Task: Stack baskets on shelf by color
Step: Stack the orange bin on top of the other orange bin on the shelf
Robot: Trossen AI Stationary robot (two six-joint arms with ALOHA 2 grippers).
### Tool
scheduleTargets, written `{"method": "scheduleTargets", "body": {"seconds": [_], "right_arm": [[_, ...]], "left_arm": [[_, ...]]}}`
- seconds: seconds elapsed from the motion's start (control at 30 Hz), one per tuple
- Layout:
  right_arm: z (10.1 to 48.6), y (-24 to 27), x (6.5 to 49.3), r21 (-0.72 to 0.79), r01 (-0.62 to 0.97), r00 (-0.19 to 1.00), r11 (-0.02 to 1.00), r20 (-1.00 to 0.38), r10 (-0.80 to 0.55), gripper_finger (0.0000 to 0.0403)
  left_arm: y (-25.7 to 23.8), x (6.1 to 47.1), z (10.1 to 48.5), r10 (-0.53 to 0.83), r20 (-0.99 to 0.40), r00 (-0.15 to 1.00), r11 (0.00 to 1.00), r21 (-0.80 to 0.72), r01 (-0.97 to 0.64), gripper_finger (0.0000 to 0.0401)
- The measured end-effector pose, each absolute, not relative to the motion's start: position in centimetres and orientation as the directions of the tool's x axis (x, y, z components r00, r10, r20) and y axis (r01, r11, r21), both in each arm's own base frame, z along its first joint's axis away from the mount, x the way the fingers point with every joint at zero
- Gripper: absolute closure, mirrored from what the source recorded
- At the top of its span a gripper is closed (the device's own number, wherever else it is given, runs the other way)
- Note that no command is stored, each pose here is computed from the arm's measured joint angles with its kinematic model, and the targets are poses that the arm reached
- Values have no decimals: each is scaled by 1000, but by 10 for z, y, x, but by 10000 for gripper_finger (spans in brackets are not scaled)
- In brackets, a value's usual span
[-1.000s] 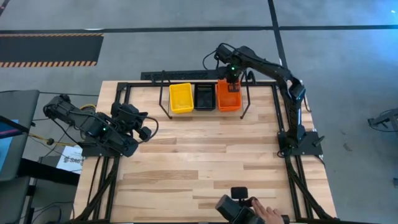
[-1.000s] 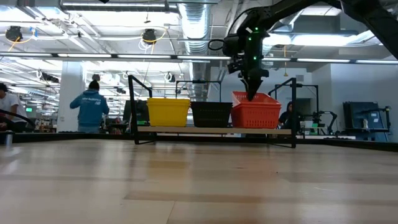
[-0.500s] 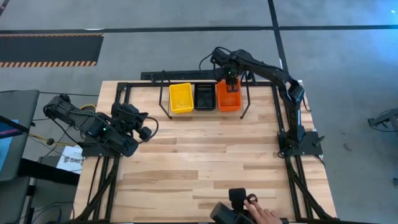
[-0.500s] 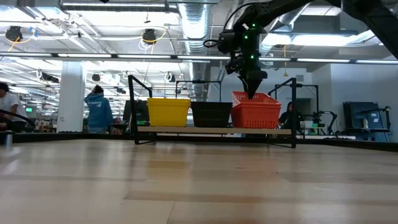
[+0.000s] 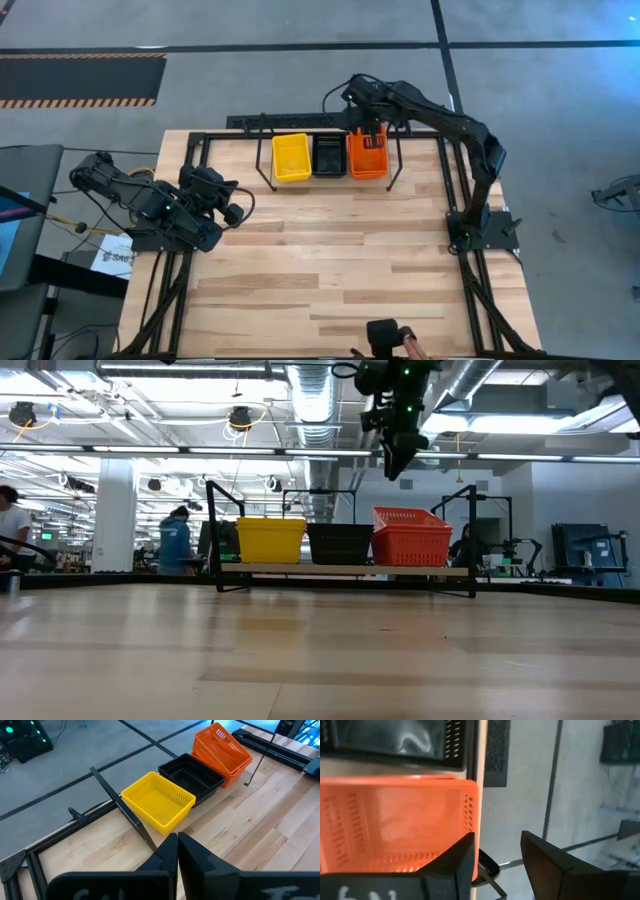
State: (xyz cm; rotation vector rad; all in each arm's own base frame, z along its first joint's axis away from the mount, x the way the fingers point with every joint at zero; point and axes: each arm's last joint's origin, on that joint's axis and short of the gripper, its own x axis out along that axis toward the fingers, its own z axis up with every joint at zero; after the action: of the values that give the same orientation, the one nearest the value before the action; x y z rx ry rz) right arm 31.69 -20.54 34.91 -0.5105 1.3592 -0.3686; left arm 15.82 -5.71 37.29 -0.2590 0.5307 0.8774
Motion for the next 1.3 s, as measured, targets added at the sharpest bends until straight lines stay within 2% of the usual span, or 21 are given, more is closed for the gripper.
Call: {"method": "scheduleTargets", "body": {"seconds": [0.27,0.5,0.67,0.8,0.87,0.93,1.07,1.1,1.3], "right_arm": [[346,-216,312,-449,260,201,855,-841,-503,224],[335,-222,320,-313,546,266,777,-815,-515,218],[335,-223,324,-213,680,294,701,-797,-527,220],[334,-221,324,-122,705,330,698,-816,-475,225],[332,-219,322,-118,700,314,704,-835,-453,238],[329,-217,318,-126,697,276,706,-861,-427,267],[326,-211,313,-134,698,215,703,-898,-385,372],[326,-211,313,-138,693,210,708,-900,-382,386],[329,-215,319,-97,741,268,664,-864,-426,398]], "left_arm": [[-57,158,373,660,-541,522,625,10,-780,401],[-57,158,373,660,-541,522,633,27,-773,401],[-57,158,373,660,-541,522,636,32,-771,401],[-57,158,373,652,-551,521,647,46,-761,401],[-57,158,372,645,-560,520,655,55,-753,401],[-58,158,372,644,-561,520,661,65,-748,401],[-58,158,372,644,-562,520,661,66,-747,401],[-57,158,372,644,-562,520,662,69,-746,401],[-58,158,372,643,-562,520,671,86,-737,401]]}}
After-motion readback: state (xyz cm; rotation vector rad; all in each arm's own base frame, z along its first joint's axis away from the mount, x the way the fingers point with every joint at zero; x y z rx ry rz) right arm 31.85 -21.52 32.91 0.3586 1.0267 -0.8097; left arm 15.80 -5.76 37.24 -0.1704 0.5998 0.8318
